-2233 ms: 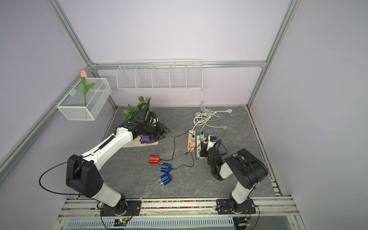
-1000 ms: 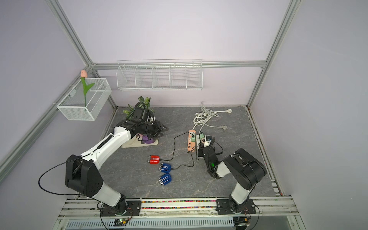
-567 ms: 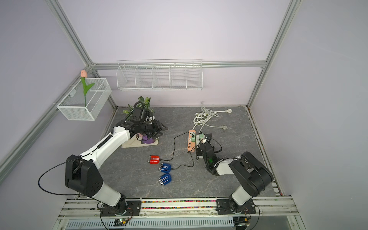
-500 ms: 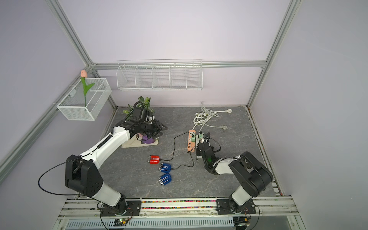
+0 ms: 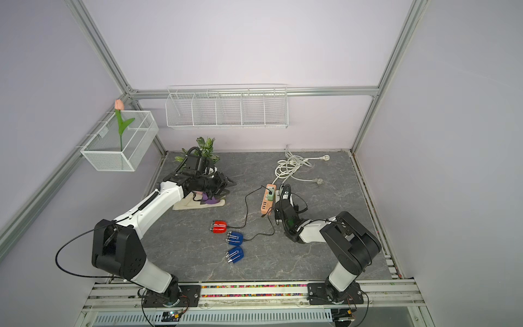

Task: Charge the electric shaver
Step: Insert the plug into the socket, then pick up the charging cable from the center of the board.

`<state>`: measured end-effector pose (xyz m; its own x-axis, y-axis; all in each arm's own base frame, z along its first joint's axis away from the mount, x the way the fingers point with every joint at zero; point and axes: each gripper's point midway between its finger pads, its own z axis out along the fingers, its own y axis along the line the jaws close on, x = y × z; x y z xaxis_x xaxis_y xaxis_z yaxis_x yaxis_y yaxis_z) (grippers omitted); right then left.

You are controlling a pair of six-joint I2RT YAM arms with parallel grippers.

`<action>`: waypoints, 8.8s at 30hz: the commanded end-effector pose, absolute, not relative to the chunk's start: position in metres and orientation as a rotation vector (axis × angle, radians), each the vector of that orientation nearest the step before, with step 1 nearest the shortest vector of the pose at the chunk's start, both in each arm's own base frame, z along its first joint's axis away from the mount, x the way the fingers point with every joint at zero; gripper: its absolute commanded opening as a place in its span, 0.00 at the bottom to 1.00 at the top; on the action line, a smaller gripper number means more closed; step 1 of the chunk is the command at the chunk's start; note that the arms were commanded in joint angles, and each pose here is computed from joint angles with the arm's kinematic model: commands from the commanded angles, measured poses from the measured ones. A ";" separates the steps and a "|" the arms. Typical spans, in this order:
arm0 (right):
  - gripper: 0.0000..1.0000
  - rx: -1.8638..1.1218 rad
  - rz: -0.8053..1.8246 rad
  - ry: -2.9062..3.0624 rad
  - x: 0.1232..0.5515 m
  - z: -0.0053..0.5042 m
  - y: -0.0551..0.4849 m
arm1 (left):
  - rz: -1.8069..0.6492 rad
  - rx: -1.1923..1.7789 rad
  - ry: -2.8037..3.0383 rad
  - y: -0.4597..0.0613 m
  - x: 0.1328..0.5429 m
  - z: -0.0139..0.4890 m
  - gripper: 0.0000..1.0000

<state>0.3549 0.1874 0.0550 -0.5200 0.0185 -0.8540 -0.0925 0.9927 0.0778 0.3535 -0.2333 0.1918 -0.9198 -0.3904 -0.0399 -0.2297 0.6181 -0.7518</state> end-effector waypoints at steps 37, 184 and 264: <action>0.72 -0.099 0.113 2.496 0.294 0.044 0.144 | -1.238 -0.500 2.598 -0.234 0.353 0.208 0.51; 0.51 -0.077 0.201 2.497 0.303 0.146 0.141 | -1.354 -0.492 2.528 -0.242 0.352 0.225 0.53; 0.10 1.115 0.357 2.531 0.317 -0.003 0.230 | -1.639 -0.962 2.326 -0.227 0.322 0.207 0.53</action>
<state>0.3462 0.2456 0.0326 -0.6175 0.7384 -0.2710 0.5703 0.6576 0.4922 0.3232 -0.2270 0.1955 -0.7814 -0.5785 0.2340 -0.4296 0.2269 -0.8740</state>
